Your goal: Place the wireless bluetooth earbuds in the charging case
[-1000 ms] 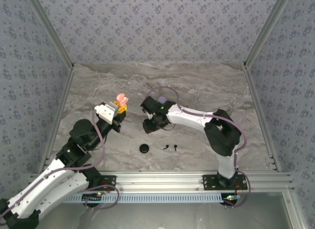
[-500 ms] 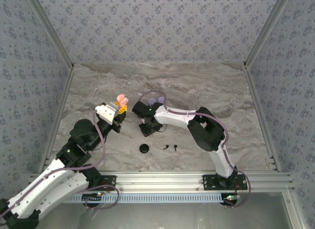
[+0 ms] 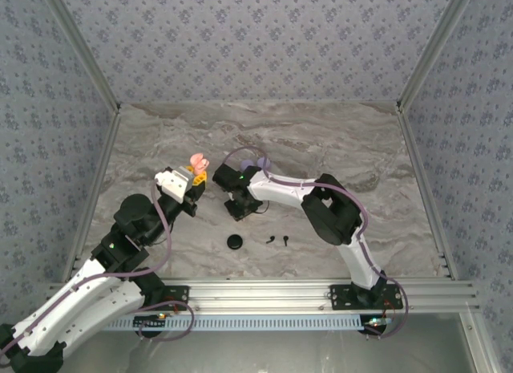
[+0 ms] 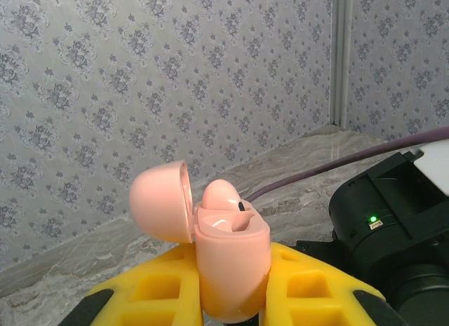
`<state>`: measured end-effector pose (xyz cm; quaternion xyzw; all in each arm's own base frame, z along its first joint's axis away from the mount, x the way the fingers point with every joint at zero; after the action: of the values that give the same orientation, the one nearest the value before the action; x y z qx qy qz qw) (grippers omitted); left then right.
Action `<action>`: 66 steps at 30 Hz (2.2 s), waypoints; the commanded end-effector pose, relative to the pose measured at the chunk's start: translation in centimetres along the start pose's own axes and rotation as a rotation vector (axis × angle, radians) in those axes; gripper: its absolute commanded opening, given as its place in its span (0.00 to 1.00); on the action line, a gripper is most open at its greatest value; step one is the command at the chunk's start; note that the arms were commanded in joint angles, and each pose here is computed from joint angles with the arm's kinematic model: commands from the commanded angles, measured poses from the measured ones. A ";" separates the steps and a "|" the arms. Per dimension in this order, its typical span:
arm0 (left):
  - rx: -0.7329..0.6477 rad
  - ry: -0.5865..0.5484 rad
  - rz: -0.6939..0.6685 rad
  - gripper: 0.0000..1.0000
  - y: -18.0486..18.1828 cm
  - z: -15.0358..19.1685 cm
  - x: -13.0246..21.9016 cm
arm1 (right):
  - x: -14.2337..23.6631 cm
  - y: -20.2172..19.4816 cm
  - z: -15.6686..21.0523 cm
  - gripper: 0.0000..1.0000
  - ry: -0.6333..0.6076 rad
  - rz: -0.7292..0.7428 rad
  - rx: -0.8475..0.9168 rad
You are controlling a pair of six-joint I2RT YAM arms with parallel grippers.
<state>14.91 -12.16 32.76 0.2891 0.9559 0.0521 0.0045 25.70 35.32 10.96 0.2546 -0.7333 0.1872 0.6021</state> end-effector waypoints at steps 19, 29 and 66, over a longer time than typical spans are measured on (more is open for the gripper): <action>0.051 -0.037 0.077 0.00 -1.1 -0.4 -2.3 | 10.5 -4.8 1.6 0.22 -0.291 0.010 -0.024; 0.128 0.000 0.268 0.00 -3.6 0.5 -6.7 | 21.2 -9.4 5.7 0.21 -0.640 0.032 -0.022; 0.279 0.021 0.736 0.00 -8.1 -0.8 -12.4 | 29.1 -8.2 8.1 0.22 -1.015 -0.018 0.292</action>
<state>21.03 -25.41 30.07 0.5876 0.7997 -0.0682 -0.1027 19.77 19.62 37.97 0.4094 -0.8952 0.1209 0.1281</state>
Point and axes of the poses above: each hand's point on the last joint's axis, 136 mm out from that joint toward the fingers, its own x axis back along the fingers, its own y axis along the line the jaws close on, z = x × y, the point moved 9 cm from there along x, back along the fingers, and after that the axes turned 1 degree about x, right-handed, at the moved point
